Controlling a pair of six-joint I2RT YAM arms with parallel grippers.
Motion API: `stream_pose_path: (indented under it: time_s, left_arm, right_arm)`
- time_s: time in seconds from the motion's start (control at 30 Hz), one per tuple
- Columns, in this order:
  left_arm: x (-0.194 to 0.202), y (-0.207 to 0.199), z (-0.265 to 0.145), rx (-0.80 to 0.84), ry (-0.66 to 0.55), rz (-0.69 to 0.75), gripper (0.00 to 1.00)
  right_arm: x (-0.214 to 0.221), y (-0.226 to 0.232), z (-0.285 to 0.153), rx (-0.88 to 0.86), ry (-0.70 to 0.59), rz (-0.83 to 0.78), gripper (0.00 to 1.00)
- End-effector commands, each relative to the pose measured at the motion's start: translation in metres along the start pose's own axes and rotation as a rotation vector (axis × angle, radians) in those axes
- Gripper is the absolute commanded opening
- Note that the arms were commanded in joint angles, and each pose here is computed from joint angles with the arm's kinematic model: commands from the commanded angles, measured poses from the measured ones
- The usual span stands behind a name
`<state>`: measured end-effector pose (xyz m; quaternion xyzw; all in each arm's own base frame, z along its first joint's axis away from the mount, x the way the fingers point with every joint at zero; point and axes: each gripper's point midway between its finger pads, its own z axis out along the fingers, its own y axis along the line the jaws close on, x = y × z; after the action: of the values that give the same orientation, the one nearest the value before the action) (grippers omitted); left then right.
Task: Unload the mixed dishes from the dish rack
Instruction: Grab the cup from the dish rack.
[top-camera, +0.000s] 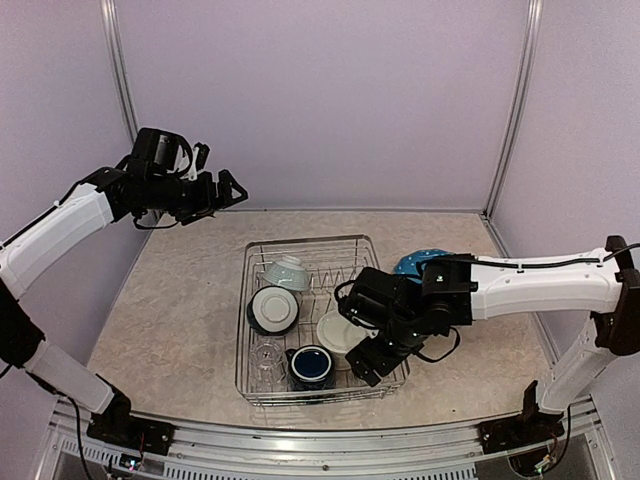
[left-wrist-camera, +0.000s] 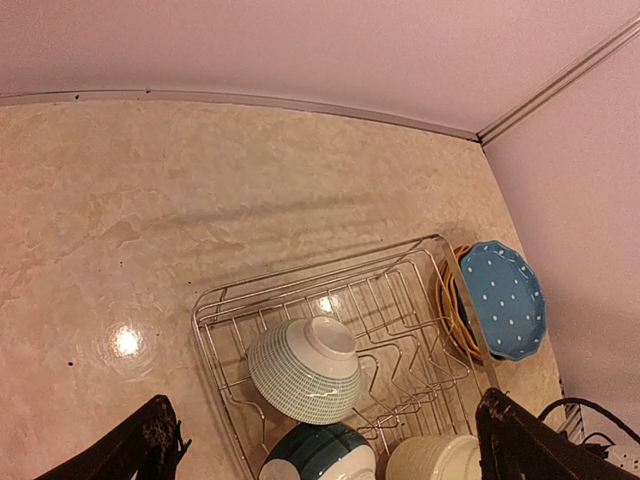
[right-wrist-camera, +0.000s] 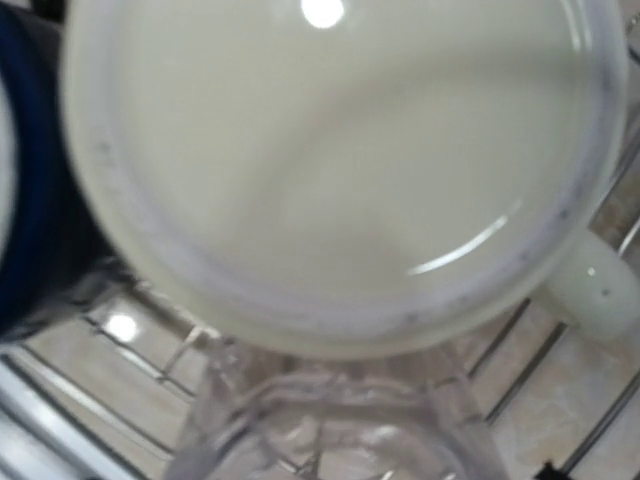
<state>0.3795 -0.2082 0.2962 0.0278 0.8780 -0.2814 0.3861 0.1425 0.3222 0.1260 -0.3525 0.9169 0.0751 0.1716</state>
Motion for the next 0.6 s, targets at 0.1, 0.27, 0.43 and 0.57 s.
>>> stream_pose_path:
  time_s: [0.1, 0.27, 0.43, 0.57]
  left_arm:
    - [-0.002, 0.002, 0.003, -0.037, 0.001, 0.02, 0.99]
    - [-0.001, 0.001, 0.003, -0.038, 0.004, 0.027, 0.99]
    - [0.003, -0.004, 0.006, -0.024, 0.02, 0.029, 0.99]
    - [0.008, -0.008, 0.009, -0.026, 0.029, 0.044, 0.99]
  right_arm:
    - [0.015, -0.01, 0.016, 0.09, 0.059, -0.011, 0.85]
    - [0.016, -0.011, 0.02, 0.092, 0.05, 0.002, 0.79]
    - [0.013, -0.007, 0.018, 0.07, 0.027, 0.038, 0.68]
    - [0.004, -0.003, 0.01, 0.057, -0.014, 0.042, 0.57]
